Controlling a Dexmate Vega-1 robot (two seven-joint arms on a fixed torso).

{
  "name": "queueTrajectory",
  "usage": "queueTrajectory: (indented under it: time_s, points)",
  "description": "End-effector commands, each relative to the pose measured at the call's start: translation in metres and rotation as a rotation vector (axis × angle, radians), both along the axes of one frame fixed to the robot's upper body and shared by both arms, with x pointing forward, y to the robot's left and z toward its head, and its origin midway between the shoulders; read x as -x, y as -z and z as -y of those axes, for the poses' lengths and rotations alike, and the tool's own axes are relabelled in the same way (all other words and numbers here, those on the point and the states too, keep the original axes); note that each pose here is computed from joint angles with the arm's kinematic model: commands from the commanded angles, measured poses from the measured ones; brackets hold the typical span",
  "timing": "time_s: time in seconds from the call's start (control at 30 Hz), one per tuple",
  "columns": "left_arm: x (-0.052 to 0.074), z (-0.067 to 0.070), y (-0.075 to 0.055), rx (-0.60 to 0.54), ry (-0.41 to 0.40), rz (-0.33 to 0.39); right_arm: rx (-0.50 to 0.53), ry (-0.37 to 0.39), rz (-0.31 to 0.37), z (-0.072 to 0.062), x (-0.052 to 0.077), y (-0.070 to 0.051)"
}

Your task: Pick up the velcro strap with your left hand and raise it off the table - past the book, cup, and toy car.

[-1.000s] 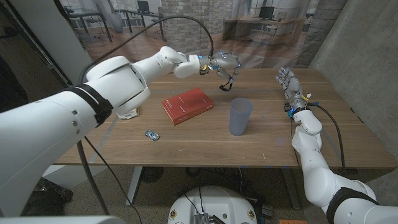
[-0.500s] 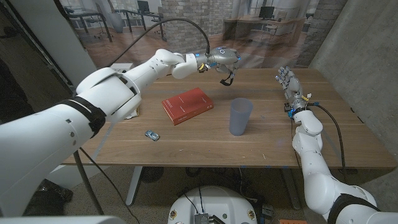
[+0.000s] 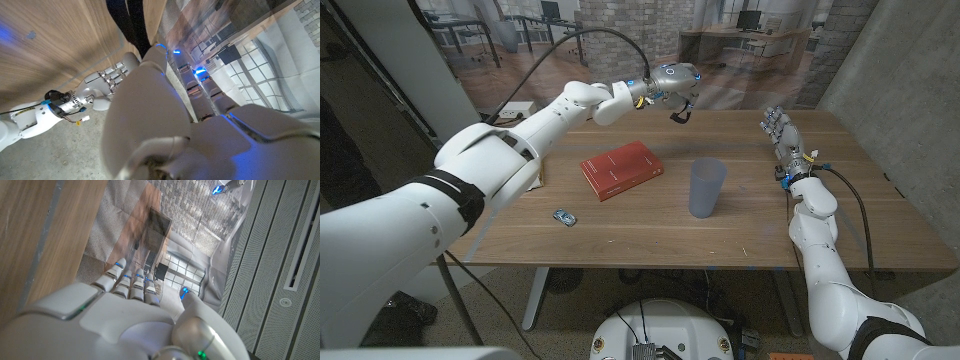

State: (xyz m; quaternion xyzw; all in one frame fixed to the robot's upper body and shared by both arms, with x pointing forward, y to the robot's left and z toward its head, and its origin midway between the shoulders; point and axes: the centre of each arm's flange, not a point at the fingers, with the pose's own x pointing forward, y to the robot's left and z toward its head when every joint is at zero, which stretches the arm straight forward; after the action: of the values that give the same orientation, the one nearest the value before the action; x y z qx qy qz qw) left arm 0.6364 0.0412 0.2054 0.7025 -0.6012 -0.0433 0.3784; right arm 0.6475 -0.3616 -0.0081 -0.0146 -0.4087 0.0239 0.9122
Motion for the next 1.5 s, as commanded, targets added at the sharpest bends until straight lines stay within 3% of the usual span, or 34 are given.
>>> queueTrajectory:
  time_s: [0.03, 0.5, 0.93, 1.5]
  points:
    - [0.005, -0.010, -0.014, 0.089, 0.009, 0.065, 0.005, 0.001, -0.002, -0.006, 0.002, 0.001]
    - [0.009, -0.017, -0.023, 0.156, 0.048, 0.114, 0.012, 0.026, -0.005, -0.014, 0.011, 0.003]
    - [0.013, -0.022, -0.030, 0.216, 0.080, 0.177, 0.019, 0.072, 0.005, -0.018, 0.030, 0.010]
    - [0.011, -0.028, -0.028, 0.281, 0.100, 0.228, 0.033, 0.119, 0.006, -0.024, 0.053, 0.017]
